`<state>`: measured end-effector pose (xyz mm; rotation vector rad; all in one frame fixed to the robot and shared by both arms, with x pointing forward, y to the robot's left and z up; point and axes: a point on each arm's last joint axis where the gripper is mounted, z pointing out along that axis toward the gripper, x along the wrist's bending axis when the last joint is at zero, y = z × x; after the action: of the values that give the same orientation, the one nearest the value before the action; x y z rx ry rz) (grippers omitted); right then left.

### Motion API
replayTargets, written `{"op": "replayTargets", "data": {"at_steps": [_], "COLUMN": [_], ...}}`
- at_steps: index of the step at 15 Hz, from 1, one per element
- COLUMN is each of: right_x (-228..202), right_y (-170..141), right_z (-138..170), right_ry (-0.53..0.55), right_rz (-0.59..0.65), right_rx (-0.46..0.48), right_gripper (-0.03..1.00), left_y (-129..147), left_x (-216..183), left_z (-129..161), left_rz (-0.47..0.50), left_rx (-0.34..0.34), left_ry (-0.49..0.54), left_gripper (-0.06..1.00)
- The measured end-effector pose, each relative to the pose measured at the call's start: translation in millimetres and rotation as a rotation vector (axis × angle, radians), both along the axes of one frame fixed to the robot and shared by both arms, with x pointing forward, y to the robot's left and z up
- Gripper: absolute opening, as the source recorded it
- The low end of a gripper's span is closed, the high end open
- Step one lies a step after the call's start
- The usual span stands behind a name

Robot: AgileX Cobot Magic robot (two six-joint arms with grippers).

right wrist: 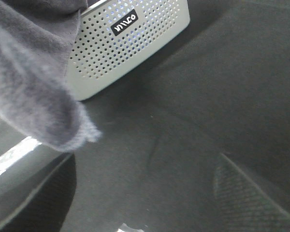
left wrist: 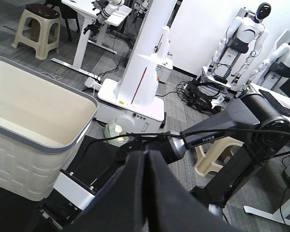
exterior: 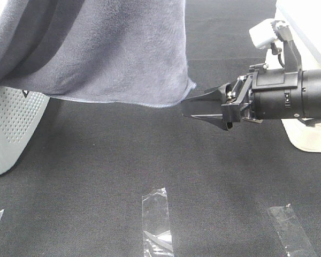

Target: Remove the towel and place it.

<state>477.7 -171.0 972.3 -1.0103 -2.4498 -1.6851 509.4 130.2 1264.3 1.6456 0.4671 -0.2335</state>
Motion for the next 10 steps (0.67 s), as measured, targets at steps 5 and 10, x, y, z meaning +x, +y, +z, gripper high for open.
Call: {"op": "replayTargets", "data": {"at_steps": [5, 10], "right_x": [-9, -12], "right_y": [8, 10], "right_z": [10, 14], "right_ry": [-0.02, -0.035], "right_rz": [0.114, 0.165], "right_rx": [0.114, 0.163], "right_gripper": [0.74, 0.71], "left_y": [0, 0], "left_x": [0, 0], "left_z": [0, 0], "left_rz": [-0.001, -0.001], "left_rx": [-0.002, -0.002], "left_ry": [0.001, 0.001], "left_gripper": [0.0, 0.0]}}
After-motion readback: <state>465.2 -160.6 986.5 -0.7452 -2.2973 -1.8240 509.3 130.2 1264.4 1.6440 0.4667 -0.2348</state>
